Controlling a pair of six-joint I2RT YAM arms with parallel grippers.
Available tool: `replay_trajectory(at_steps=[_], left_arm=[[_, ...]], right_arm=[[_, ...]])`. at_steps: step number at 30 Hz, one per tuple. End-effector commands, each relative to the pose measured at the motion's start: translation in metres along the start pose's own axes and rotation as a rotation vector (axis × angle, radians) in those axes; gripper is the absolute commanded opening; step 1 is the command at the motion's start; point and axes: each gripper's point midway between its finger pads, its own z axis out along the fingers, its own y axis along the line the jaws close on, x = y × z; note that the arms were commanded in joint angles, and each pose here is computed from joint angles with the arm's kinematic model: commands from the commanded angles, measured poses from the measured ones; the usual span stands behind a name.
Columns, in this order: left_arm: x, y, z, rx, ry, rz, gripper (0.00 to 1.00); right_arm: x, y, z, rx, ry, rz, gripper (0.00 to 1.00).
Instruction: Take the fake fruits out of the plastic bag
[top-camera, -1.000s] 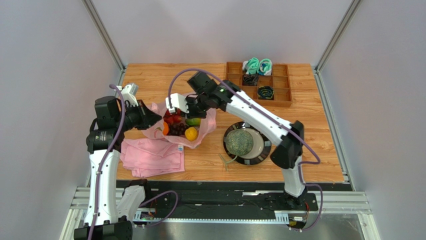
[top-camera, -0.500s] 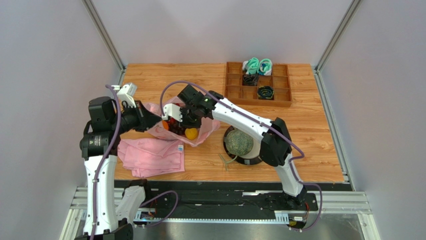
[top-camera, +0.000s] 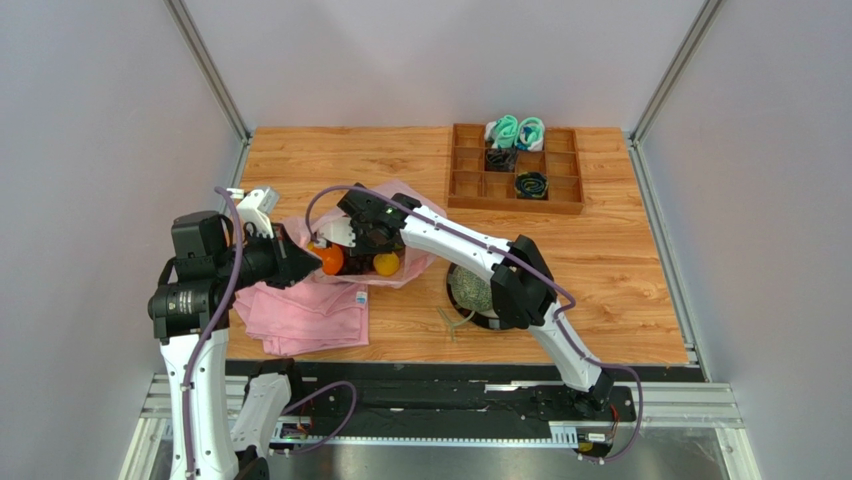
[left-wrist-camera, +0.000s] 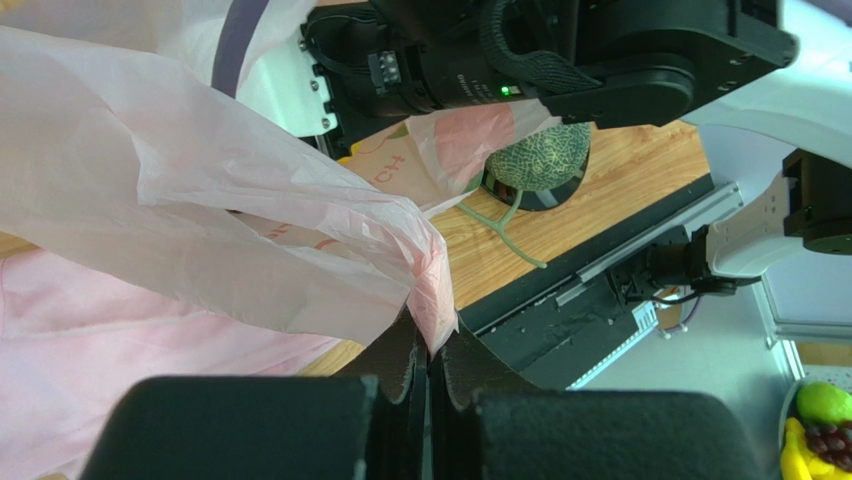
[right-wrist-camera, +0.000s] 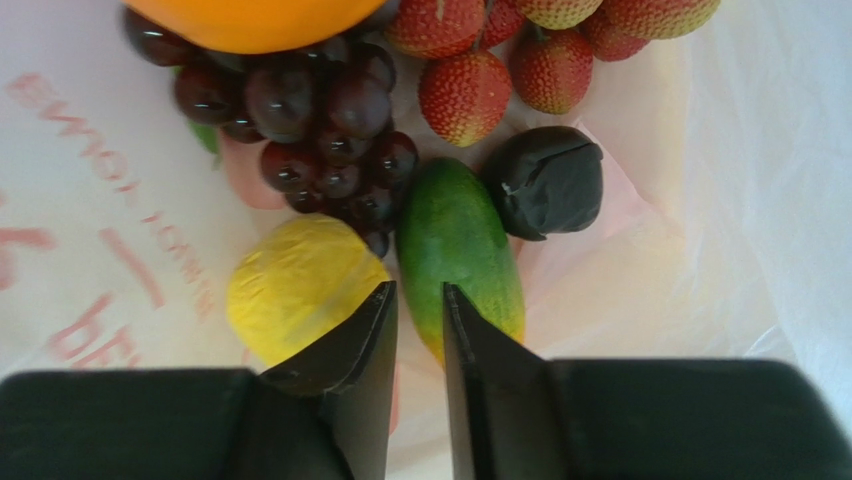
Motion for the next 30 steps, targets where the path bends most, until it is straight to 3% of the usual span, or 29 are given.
replay_trajectory(at_steps=[1, 5, 9, 11, 12, 15, 17, 20, 24, 30], left_arm=[[-0.005, -0.004, -0.002, 0.015, -0.019, 0.025, 0.00], [-0.004, -0.005, 0.002, 0.043, -0.017, 0.020, 0.00], [-0.003, -0.005, 0.006, 0.061, -0.011, 0.009, 0.00], [-0.004, -0.005, 0.007, 0.063, -0.014, 0.007, 0.00], [-0.004, -0.005, 0.007, 0.064, -0.014, 0.006, 0.00], [-0.006, -0.005, 0.008, 0.066, -0.021, 0.006, 0.00], [-0.008, -0.002, 0.010, 0.062, -0.026, 0.005, 0.00], [-0.013, 0.003, 0.015, 0.055, -0.044, 0.011, 0.00], [-0.026, 0.008, 0.020, 0.043, -0.087, 0.014, 0.00], [-0.043, 0.015, 0.028, 0.036, -0.140, 0.003, 0.00]], right_arm=[[0.012, -0.017, 0.015, 0.071, 0.089, -0.079, 0.41], [0.028, -0.021, 0.030, 0.093, 0.160, -0.093, 0.59], [0.038, -0.017, 0.041, 0.066, 0.216, -0.116, 0.62], [0.043, -0.013, 0.048, 0.044, 0.238, -0.125, 0.57], [0.044, -0.012, 0.048, 0.039, 0.241, -0.127, 0.42], [0.037, -0.019, 0.044, 0.057, 0.215, -0.133, 0.14], [0.026, -0.030, 0.028, 0.088, 0.177, -0.126, 0.08], [0.005, -0.037, 0.003, 0.109, 0.092, -0.109, 0.03], [-0.032, -0.044, -0.065, 0.124, -0.102, -0.053, 0.00], [-0.060, -0.014, -0.128, -0.010, -0.320, 0.034, 0.00]])
